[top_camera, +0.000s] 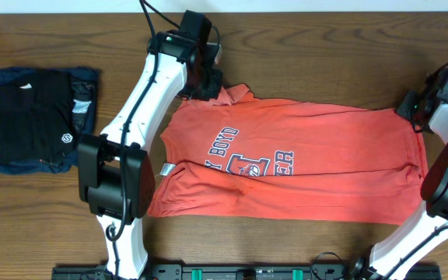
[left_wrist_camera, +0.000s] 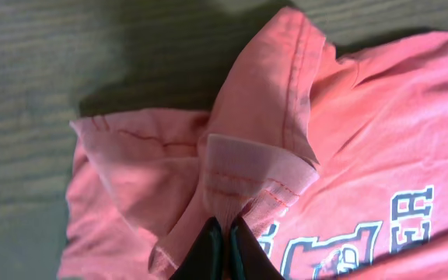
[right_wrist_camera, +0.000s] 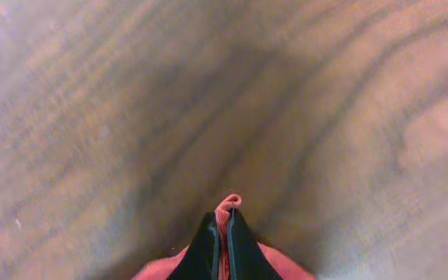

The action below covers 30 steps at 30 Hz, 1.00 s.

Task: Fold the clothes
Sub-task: 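Fold the shirt's top half down over the bottom with both grippers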

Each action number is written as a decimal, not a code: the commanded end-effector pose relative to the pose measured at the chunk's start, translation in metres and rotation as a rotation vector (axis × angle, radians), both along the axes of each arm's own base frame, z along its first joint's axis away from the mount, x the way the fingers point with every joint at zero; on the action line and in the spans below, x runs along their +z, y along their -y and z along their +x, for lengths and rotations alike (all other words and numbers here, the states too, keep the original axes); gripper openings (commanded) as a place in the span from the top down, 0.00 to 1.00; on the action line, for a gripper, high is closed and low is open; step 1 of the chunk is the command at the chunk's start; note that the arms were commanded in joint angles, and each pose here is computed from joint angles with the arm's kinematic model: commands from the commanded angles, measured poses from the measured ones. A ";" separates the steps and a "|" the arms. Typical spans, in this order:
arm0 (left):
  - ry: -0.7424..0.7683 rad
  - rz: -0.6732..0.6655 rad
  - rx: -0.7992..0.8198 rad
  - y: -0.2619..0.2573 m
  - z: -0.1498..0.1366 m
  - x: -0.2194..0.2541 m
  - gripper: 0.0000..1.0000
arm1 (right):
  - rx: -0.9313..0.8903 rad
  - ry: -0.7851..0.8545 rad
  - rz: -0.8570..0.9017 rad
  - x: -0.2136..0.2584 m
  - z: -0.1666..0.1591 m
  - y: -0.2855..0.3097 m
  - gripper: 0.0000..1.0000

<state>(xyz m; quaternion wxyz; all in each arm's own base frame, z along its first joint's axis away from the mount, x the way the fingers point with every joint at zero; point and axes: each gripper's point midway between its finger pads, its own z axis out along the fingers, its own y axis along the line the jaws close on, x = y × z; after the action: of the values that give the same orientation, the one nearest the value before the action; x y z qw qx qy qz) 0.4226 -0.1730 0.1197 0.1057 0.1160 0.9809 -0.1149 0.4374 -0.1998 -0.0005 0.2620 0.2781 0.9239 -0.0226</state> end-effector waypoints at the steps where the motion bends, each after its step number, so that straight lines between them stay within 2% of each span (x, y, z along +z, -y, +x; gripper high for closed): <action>1: 0.064 -0.027 0.052 -0.014 -0.003 0.042 0.94 | -0.043 -0.044 -0.017 0.010 -0.019 0.008 0.99; 5: 0.106 -0.043 0.077 -0.025 -0.015 0.075 0.94 | -0.033 -0.042 -0.027 0.045 -0.031 0.004 0.98; 12: 0.072 -0.037 0.091 -0.038 -0.061 0.110 0.94 | -0.065 -0.186 -0.052 0.082 -0.087 -0.006 0.99; 20: -0.049 -0.002 0.112 -0.054 -0.117 0.124 0.94 | -0.140 -0.400 -0.093 0.090 -0.147 -0.008 0.96; 30: -0.219 0.002 0.101 -0.058 -0.166 0.126 0.94 | -0.145 -0.503 -0.062 0.086 -0.172 -0.016 0.96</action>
<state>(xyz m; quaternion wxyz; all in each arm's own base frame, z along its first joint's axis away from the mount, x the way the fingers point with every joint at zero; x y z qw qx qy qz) 0.2660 -0.1134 0.2406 0.0118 0.0556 0.9922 -0.1109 0.2719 -0.1780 0.0812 0.0319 0.3086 0.9426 -0.1231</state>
